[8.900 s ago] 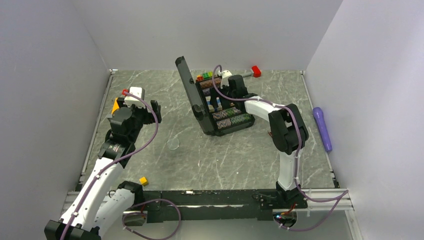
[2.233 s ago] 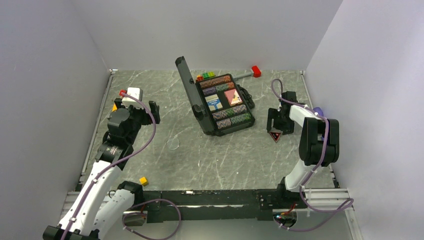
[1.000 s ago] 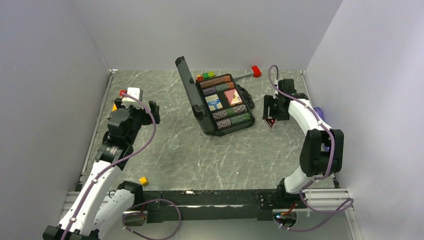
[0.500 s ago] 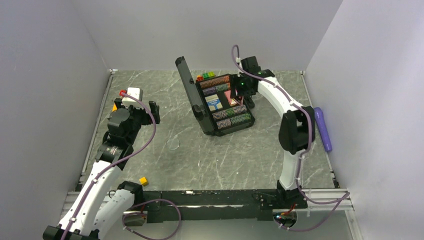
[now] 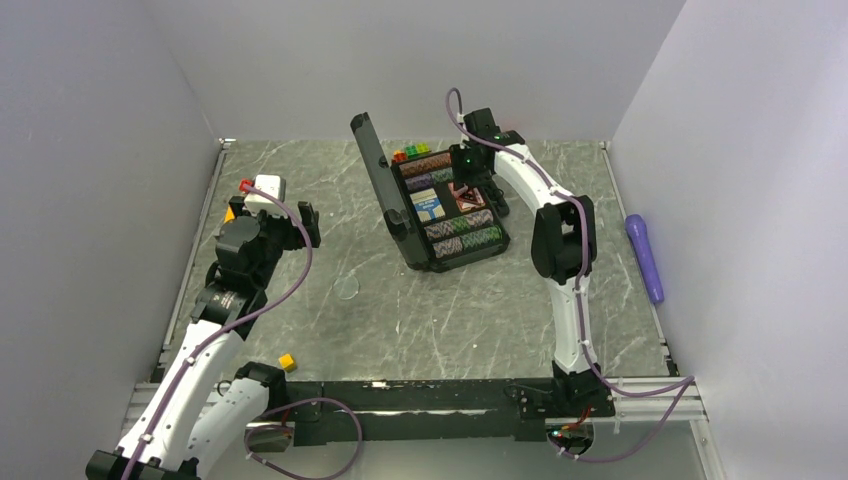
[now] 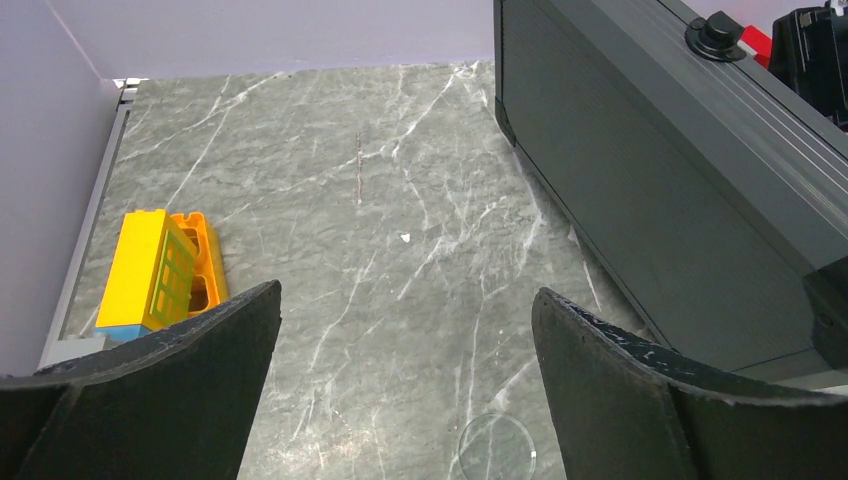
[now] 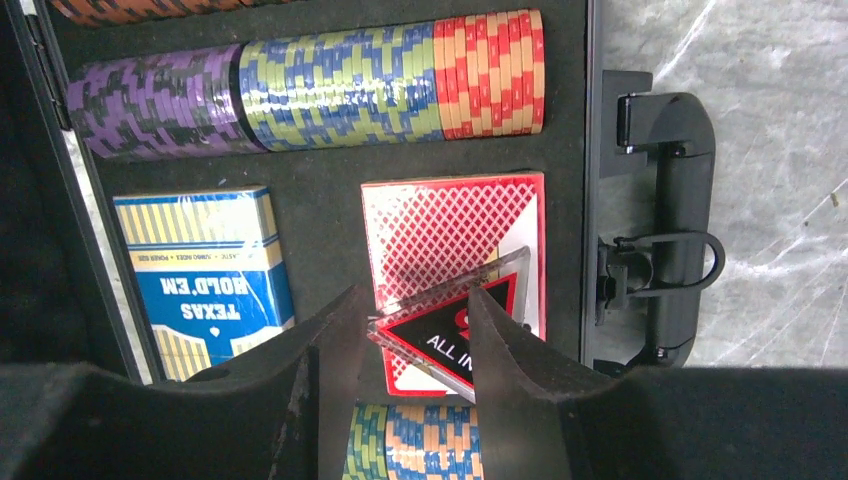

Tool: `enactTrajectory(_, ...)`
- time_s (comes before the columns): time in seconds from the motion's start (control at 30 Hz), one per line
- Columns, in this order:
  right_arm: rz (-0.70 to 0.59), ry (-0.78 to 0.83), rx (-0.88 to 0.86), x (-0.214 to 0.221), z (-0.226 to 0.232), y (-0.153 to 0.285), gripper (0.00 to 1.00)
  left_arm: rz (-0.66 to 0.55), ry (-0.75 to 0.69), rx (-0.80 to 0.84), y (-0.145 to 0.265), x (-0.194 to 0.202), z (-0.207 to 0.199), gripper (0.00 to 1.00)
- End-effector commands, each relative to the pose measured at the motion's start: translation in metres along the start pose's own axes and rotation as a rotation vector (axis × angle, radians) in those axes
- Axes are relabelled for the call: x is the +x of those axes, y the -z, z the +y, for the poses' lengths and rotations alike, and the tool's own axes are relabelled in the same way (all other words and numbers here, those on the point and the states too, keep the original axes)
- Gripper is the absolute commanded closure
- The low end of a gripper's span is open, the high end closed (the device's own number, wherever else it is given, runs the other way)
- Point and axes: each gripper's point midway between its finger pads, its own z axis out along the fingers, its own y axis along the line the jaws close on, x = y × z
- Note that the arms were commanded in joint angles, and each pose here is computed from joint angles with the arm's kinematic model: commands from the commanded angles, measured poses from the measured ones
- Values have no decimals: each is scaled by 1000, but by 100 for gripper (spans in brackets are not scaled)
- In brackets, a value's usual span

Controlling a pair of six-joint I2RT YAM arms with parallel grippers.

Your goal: Pack up texas hold em set

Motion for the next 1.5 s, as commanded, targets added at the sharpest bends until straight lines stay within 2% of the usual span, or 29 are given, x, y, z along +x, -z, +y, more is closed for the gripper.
enactTrajectory(0.0, 24, -14, 26, 3, -4, -4, 54, -61, 3, -7, 1, -24, 1, 1)
enactTrajectory(0.2, -38, 4, 13, -11, 0, 18, 46, -56, 3, -3, -1, -23, 0, 1)
enactTrajectory(0.37, -99, 50, 9, -25, 2, 43, 30, -56, 3, -3, 0, -23, 0, 1)
enactTrajectory(0.47, -98, 75, 27, -20, -3, 50, 24, -58, 3, -5, 0, -23, 1, 1)
enactTrajectory(0.7, -54, 106, 33, 11, -9, 45, 18, -56, 6, 5, 0, -23, -1, 1)
enactTrajectory(0.9, -35, 148, 34, 22, -13, 35, 20, -56, 8, 5, 0, -23, -1, 1)
enactTrajectory(1.47, -69, 145, 42, 11, -10, 17, 37, -55, 5, 0, 0, -23, 0, 1)
